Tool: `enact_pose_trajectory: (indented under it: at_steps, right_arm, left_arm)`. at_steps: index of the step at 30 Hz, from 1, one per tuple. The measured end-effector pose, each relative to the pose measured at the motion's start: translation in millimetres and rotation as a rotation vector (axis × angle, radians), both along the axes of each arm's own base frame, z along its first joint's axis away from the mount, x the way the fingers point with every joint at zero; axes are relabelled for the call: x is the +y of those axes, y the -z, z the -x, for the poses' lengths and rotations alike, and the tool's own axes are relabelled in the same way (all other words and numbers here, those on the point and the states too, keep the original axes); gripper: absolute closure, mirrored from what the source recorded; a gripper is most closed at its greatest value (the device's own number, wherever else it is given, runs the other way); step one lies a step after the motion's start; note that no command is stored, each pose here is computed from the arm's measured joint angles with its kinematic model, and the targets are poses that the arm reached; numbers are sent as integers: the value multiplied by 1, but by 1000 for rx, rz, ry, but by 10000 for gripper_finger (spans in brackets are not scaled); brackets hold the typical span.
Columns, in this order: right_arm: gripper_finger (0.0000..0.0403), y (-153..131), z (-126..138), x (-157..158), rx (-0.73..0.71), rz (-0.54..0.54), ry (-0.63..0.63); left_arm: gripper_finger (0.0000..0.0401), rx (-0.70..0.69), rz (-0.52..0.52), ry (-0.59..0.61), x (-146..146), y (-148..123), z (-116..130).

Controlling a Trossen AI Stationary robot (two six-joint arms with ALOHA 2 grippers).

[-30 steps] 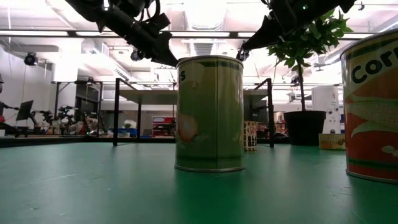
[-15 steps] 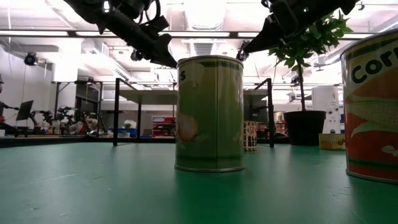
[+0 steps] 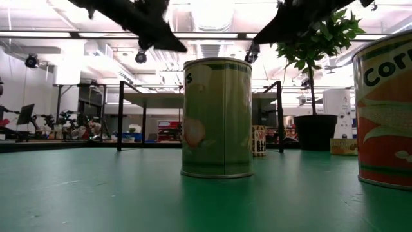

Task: Pick and place cans onto a shelf
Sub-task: Put the right canned corn on the shelf

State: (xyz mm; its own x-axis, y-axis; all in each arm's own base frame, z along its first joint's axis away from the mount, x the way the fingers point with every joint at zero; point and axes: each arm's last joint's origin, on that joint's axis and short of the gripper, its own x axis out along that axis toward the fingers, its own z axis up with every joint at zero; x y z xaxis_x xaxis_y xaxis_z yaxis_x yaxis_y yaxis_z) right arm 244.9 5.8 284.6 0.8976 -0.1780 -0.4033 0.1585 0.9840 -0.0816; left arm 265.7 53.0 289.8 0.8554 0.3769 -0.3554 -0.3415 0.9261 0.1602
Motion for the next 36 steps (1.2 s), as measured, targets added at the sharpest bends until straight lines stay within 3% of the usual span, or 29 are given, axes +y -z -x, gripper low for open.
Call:
enact_pose_trajectory:
  at_steps: [6,12,16,19,25,29,36]
  right_arm:
    - [394,-7,2,28,53,-109,-56]
    - [394,-13,0,65,230,-171,-125]
    - [394,-8,4,95,417,-191,-150]
    - [394,-7,12,114,546,-273,-103]
    - [394,-3,27,153,646,-448,-58]
    - [394,7,27,181,614,-448,-123]
    - [394,36,10,201,545,-301,-109]
  left_arm:
    - [401,-41,15,178,-50,-5,11]
    - [401,-74,63,306,-85,-8,22]
    - [401,-86,99,359,-100,-9,25]
    - [401,-95,127,382,-108,-8,25]
    - [401,-131,195,397,-117,-11,26]
    - [401,-161,205,405,-119,-13,26]
    - [401,-223,210,412,-120,-19,25]
